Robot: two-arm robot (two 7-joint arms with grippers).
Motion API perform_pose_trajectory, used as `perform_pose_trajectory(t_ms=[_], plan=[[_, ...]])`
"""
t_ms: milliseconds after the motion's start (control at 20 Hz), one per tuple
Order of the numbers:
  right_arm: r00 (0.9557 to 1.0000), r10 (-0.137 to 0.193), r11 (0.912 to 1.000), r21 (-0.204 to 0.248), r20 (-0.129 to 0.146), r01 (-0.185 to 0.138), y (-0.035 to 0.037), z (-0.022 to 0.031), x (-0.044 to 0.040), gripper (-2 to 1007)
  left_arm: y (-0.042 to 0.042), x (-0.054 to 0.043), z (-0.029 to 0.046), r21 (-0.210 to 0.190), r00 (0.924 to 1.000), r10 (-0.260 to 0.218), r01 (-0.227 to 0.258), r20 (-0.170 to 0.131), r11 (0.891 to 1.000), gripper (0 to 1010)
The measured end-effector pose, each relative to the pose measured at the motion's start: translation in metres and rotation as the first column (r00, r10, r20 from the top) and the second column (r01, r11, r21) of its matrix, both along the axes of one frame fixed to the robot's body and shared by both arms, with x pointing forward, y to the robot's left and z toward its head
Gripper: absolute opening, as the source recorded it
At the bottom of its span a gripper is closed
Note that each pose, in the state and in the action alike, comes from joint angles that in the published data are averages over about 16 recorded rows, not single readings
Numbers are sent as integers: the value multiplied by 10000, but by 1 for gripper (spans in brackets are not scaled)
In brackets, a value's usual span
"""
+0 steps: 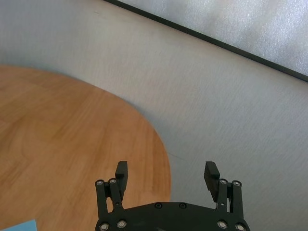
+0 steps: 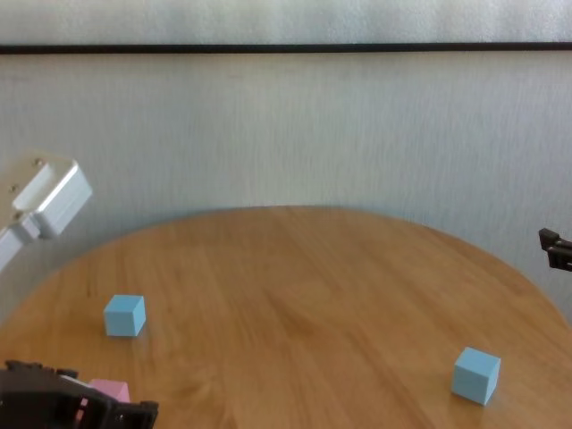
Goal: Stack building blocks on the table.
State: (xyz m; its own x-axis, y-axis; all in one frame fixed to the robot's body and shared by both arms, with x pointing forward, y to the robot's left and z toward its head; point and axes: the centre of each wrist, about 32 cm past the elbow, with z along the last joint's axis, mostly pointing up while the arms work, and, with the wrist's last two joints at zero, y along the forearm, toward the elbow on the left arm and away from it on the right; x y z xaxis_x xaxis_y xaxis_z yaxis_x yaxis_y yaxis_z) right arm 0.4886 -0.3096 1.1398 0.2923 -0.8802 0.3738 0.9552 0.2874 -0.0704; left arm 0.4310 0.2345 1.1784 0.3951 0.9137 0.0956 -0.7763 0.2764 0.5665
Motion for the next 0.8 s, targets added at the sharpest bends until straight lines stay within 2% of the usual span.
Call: perform_pose_trajectory(t_ms=[400, 800], plan=[[10000, 0, 10000, 0, 0, 0, 0, 0, 0, 1001, 18, 60, -93, 93, 10000, 82, -82, -10, 9999, 999], [10000, 0, 10000, 0, 0, 0, 0, 0, 0, 1001, 26, 100, -133, 103, 9998, 184, -184, 53, 9998, 999]])
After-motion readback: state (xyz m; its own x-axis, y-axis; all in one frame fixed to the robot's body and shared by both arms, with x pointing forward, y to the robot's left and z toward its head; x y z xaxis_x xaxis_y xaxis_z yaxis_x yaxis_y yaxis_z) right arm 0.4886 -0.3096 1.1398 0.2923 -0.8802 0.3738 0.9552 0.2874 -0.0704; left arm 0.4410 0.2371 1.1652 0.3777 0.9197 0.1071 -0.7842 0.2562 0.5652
